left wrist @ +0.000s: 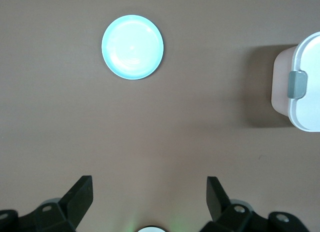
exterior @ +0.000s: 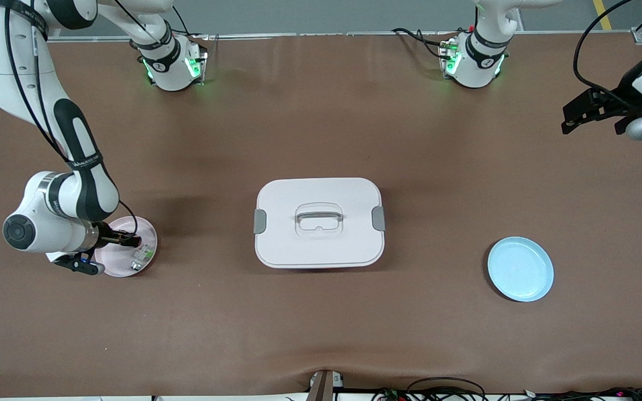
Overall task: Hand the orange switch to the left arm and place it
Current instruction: 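Close the right gripper on the orange switch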
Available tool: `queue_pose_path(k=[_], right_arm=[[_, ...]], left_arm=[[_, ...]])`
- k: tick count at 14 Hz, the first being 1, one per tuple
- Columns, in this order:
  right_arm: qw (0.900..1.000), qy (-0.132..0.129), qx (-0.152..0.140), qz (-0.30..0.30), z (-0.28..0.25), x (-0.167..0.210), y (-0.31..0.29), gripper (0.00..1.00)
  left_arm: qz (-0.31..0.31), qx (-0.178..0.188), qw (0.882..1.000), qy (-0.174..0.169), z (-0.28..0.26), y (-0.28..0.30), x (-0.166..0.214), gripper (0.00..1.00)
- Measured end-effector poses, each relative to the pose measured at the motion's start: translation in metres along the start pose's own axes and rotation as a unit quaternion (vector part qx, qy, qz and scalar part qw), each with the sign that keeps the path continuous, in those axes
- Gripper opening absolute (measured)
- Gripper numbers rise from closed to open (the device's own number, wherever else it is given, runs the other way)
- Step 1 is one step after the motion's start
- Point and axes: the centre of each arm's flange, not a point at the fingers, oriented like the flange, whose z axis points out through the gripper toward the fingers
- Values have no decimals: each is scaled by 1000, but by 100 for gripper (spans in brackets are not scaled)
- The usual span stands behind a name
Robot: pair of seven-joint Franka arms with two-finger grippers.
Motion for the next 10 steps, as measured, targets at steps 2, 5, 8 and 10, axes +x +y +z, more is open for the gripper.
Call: queue_pose_path(k=[2,5,8,10], right_arm=[[1000,5,1,0,-1,1,0,100],[1000,15,2,0,1,3,-1,100],[1000,19,2,0,11,0,0,100],[1000,20,2,0,14,1,0,100]], left_arm=[[0,0,1000,-2,3,0,2,100],[0,0,1000,-1,2,0,2,100],[0,0,1000,-1,4,0,4,100],[0,-1,1000,2,5,0,6,100]])
